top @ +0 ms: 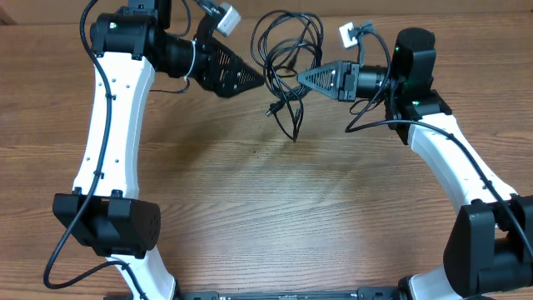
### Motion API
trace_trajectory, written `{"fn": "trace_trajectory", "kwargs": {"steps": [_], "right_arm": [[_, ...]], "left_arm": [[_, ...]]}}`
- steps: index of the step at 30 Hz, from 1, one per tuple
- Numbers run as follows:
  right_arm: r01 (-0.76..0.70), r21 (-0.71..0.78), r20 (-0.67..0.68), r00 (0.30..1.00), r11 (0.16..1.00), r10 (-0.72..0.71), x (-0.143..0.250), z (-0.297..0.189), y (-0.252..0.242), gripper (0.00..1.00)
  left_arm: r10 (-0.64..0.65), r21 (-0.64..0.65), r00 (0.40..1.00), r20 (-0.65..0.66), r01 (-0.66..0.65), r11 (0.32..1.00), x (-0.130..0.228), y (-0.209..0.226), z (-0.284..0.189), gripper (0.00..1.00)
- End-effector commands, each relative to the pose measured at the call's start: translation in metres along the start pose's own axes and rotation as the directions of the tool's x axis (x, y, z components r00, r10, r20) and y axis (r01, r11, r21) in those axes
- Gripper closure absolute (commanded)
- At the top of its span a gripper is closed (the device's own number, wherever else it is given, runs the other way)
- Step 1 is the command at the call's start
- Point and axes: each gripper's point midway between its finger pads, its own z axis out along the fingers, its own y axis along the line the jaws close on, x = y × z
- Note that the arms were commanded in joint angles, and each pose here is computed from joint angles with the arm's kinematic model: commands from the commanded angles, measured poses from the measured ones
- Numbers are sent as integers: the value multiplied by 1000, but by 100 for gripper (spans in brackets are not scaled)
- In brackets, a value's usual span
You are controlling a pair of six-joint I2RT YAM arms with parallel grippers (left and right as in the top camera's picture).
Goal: Untangle cables
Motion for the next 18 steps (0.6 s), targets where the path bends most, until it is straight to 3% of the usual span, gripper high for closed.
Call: {"fn": "trace_trajectory", "kwargs": {"steps": [1, 5, 9, 18], "right_arm": [[-71, -41, 9, 997, 997, 72, -13, -2, 27, 96], [-90, -50, 27, 995, 995, 92, -20, -3, 32, 96], [-92, -53, 33, 995, 994, 93, -21, -3, 33, 96], [-103, -44, 51, 993, 994, 105, -24, -3, 31, 96]], "left_arm": [[-201, 23, 979, 20, 201, 979, -11, -4, 8, 0], [-323, 14, 946, 38, 323, 946, -19, -4, 13, 1], [-499, -69, 864, 68, 503, 861, -20, 7, 21, 0], [-584, -46, 811, 34, 585, 810, -20, -13, 40, 0]]}}
